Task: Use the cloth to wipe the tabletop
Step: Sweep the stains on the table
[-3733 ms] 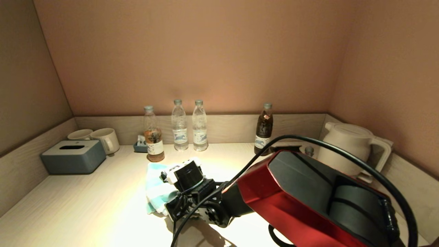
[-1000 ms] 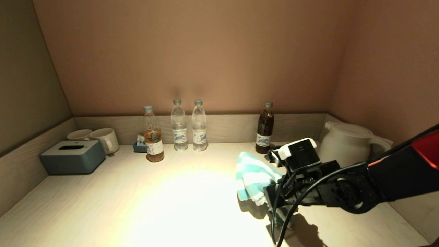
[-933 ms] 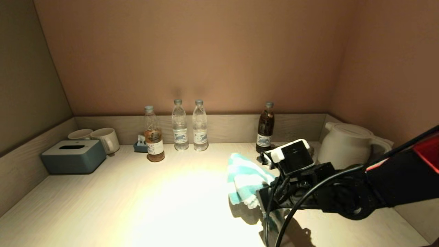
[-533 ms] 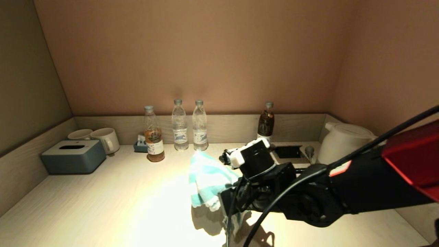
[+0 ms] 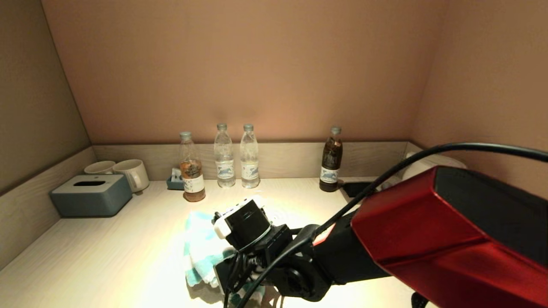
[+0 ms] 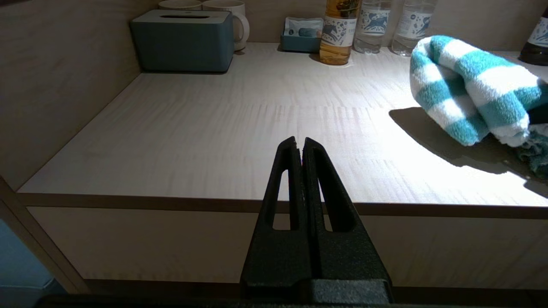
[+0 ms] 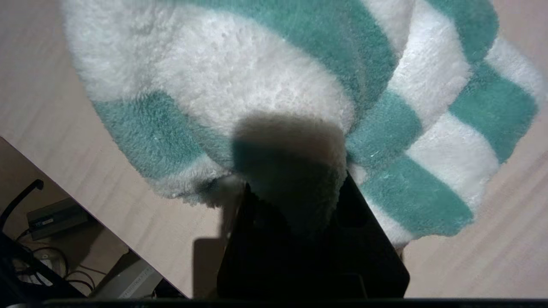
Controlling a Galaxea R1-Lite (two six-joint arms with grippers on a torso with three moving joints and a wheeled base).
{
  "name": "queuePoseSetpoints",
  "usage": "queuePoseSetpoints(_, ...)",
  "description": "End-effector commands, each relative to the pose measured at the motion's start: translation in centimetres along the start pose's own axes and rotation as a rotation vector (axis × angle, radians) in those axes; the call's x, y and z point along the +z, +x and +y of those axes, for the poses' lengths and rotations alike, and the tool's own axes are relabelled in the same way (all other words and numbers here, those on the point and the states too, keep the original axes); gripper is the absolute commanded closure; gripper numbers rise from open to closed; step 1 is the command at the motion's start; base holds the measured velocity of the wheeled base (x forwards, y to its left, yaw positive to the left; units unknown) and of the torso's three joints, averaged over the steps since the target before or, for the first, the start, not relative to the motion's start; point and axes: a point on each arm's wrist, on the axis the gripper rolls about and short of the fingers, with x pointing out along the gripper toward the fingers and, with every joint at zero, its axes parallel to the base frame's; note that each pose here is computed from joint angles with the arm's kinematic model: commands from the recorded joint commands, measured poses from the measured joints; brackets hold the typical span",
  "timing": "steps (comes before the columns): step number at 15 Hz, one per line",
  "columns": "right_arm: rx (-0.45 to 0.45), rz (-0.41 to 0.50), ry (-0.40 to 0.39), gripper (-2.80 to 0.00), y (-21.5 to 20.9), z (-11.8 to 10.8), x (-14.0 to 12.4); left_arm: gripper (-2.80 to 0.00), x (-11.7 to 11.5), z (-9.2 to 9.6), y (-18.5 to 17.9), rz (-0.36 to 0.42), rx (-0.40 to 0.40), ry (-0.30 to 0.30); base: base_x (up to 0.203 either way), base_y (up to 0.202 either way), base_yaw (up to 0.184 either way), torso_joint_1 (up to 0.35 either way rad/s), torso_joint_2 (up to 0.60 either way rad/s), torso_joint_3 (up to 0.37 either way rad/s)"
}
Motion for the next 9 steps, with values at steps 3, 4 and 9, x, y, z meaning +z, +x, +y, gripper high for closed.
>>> queuePoseSetpoints(3,-0.066,0.12,0.027,0.0,1.1,-2.5,-3.4,0.0,0.0,0.0,0.0,0.001,0.001,-0.001,0.0,0.0,0.0,0.0,0.0,0.0)
queuePoseSetpoints(4,-0.098,0.14,0.054,0.0,1.1,-4.1,-3.9,0.0,0.0,0.0,0.0,0.001,0.001,-0.001,0.0,0.0,0.0,0.0,0.0,0.0)
queuePoseSetpoints(9,-0.181,0.163,0.133,0.0,-0.5,-8.6,-5.3,0.0,0.0,0.0,0.0,0.001,0.001,-0.001,0.0,0.0,0.0,0.0,0.0,0.0)
